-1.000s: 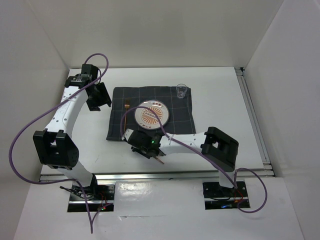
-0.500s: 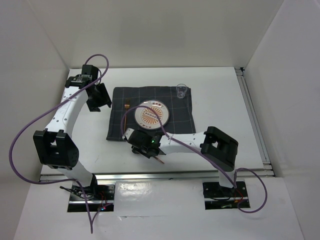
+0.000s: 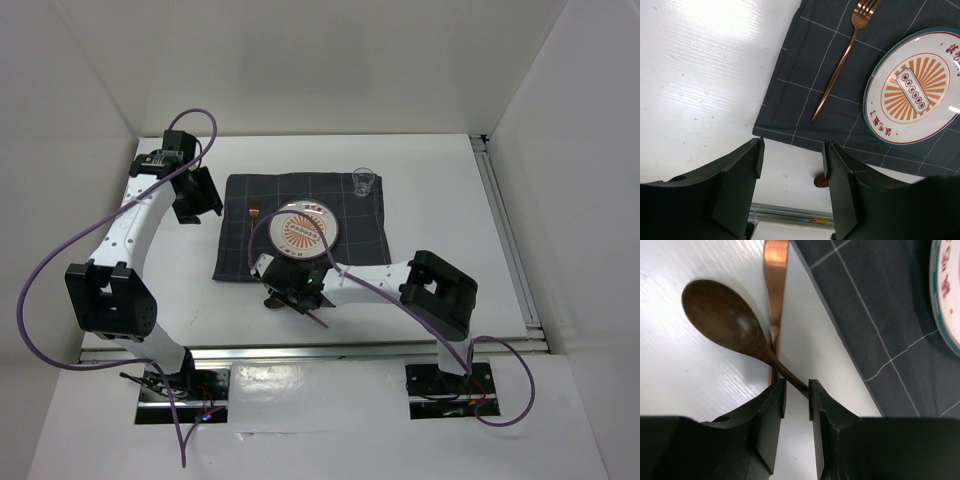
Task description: Set the dinner table for one person
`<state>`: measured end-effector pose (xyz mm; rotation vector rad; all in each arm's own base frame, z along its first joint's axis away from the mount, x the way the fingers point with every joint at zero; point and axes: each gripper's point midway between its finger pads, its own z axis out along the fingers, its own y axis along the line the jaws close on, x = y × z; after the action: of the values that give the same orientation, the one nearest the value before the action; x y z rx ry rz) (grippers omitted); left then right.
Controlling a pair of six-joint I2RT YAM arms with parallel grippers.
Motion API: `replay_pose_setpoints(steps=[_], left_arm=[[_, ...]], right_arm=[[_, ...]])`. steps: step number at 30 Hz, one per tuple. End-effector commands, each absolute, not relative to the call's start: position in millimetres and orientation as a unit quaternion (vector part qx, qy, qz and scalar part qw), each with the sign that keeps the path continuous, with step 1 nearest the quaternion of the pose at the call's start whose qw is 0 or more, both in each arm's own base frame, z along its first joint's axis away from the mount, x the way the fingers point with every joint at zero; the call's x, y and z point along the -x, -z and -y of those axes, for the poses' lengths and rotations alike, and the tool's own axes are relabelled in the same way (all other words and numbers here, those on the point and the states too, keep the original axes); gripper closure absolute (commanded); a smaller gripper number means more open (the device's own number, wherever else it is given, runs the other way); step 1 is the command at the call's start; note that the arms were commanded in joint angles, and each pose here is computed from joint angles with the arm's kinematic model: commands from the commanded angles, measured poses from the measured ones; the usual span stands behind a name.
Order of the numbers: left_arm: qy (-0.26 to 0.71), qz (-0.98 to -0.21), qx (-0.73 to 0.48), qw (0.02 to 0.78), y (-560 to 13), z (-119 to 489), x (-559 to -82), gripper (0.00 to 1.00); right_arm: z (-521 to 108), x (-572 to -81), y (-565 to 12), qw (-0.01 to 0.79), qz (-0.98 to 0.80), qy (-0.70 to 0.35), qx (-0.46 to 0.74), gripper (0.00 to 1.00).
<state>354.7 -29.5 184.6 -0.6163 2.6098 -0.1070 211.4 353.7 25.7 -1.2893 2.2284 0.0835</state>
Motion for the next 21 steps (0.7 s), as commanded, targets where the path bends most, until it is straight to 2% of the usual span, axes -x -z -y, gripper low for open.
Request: replay_pose_setpoints(steps=[1, 6, 10, 12, 14, 21], left_arm=[[0.039, -0.942, 0.219, 0.250, -197.6, 26.9, -354.0, 0.33], [0.039, -0.942, 0.219, 0.250, -197.6, 26.9, -354.0, 0.33], [0.039, -0.942, 0.219, 0.250, -197.6, 26.9, -354.0, 0.33], [0.039, -0.942, 0.219, 0.250, -197.6, 26.9, -354.0, 0.33], [0.039, -0.942, 0.219, 0.250, -197.6, 26.9, -354.0, 0.33], [0.040, -0.941, 0.223, 0.250, -197.6, 27.3, -354.1, 0.33]], right_arm=[[-343.9, -209.7, -20.3, 0.272, -0.832, -0.034, 0.483, 0.64], [-342.5, -212.3, -12.4, 0.265, -0.833, -0.046, 0.483, 0.66], [-344.1, -209.7, -11.8, 0.261, -0.833, -0.053, 0.486, 0.80], [-344.0, -210.0, -11.9, 0.261, -0.830, -0.052, 0.489, 0.92], [-343.0, -212.0, -23.4, 0.272, -0.827, -0.051, 0.490, 1.00], [-336.8, -220.0, -93.3, 0.321, -0.810, -0.038, 0.489, 1.00]])
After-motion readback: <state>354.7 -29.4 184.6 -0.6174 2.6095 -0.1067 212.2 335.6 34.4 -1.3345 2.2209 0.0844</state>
